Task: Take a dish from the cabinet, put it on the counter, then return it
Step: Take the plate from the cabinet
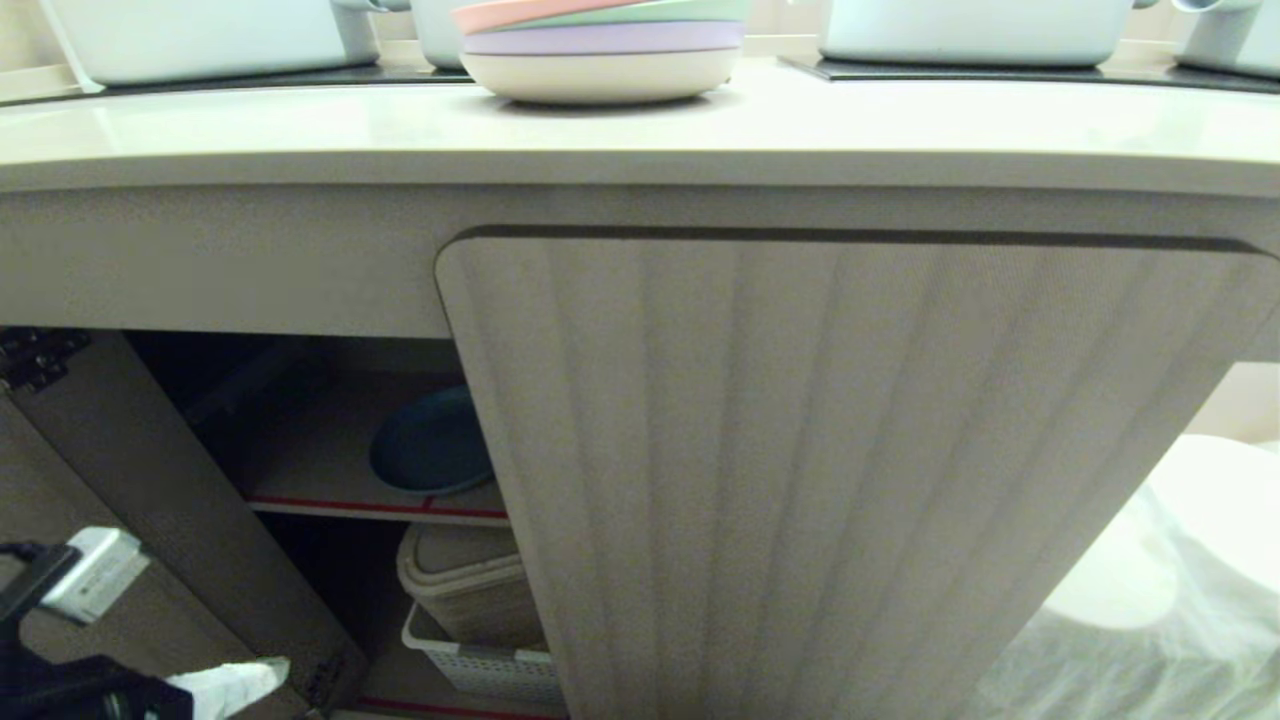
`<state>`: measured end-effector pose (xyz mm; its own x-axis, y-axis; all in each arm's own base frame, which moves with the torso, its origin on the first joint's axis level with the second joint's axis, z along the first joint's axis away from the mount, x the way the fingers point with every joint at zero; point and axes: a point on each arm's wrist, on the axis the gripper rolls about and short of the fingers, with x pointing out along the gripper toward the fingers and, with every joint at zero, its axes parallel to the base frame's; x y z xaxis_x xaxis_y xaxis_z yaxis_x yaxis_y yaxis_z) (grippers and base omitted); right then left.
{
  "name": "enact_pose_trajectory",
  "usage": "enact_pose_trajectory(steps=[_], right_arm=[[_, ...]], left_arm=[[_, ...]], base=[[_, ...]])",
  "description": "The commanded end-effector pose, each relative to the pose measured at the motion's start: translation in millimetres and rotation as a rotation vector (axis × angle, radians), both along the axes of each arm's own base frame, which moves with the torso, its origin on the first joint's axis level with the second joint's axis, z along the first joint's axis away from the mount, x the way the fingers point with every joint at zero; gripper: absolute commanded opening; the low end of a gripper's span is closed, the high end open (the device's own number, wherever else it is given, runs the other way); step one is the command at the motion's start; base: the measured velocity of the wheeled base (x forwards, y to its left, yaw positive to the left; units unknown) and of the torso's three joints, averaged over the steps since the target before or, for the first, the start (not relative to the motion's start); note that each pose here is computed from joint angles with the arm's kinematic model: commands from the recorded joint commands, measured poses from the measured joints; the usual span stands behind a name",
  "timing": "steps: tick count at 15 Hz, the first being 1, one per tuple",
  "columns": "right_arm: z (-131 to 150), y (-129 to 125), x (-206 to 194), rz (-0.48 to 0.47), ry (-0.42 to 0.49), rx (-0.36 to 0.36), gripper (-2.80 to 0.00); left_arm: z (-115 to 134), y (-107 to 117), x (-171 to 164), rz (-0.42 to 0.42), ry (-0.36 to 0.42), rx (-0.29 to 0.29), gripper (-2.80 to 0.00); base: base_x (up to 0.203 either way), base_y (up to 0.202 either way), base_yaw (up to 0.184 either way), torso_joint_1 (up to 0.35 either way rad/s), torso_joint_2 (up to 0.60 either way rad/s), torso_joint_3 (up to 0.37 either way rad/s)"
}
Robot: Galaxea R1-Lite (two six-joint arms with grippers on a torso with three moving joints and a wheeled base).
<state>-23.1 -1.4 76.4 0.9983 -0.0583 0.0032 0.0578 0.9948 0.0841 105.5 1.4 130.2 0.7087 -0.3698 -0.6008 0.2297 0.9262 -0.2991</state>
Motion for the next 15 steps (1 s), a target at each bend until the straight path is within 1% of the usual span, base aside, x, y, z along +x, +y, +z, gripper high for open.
enact_pose_trajectory(steps=[1, 2, 4, 6, 7, 8, 10, 12, 13, 15], right_arm=[[0.0, 0.0, 0.0, 0.0, 0.0, 0.0, -2.8], [0.0, 0.0, 0.0, 0.0, 0.0, 0.0, -2.8], [0.0, 0.0, 0.0, 0.0, 0.0, 0.0, -2.8], [0.0, 0.0, 0.0, 0.0, 0.0, 0.0, -2.8], [0.0, 0.0, 0.0, 0.0, 0.0, 0.0, -2.8], [0.0, 0.0, 0.0, 0.0, 0.0, 0.0, -2.8], [0.0, 0.0, 0.0, 0.0, 0.0, 0.0, -2.8], [0.0, 0.0, 0.0, 0.0, 0.0, 0.0, -2.8], [0.0, 0.0, 0.0, 0.0, 0.0, 0.0, -2.8], [0.0, 0.0, 0.0, 0.0, 0.0, 0.0, -2.8]], left_arm=[[-11.0, 1.5, 26.1, 0.033, 0.063, -0.07, -2.8], [-14.3, 1.2, 30.8, 0.038, 0.083, -0.102, -2.8], [-17.5, 1.4, 43.9, 0.052, 0.087, -0.186, -2.8], [-19.6, 2.2, 57.1, 0.097, 0.063, -0.271, -2.8], [-22.8, 1.8, 58.2, 0.116, 0.059, -0.305, -2.8], [-27.6, 0.3, 59.6, 0.124, 0.072, -0.327, -2.8], [-30.5, 0.4, 67.8, 0.135, 0.06, -0.349, -2.8], [-32.3, 1.2, 77.5, 0.135, 0.033, -0.352, -2.8], [-33.3, 1.5, 83.0, 0.132, 0.015, -0.353, -2.8], [-32.4, 1.0, 94.0, 0.123, -0.048, -0.371, -2.8]], base=[[0.0, 0.0, 0.0, 0.0, 0.0, 0.0], [0.0, 0.0, 0.0, 0.0, 0.0, 0.0], [0.0, 0.0, 0.0, 0.0, 0.0, 0.0], [0.0, 0.0, 0.0, 0.0, 0.0, 0.0], [0.0, 0.0, 0.0, 0.0, 0.0, 0.0], [0.0, 0.0, 0.0, 0.0, 0.0, 0.0], [0.0, 0.0, 0.0, 0.0, 0.0, 0.0], [0.0, 0.0, 0.0, 0.0, 0.0, 0.0], [0.0, 0.0, 0.0, 0.0, 0.0, 0.0], [0.0, 0.0, 0.0, 0.0, 0.0, 0.0]])
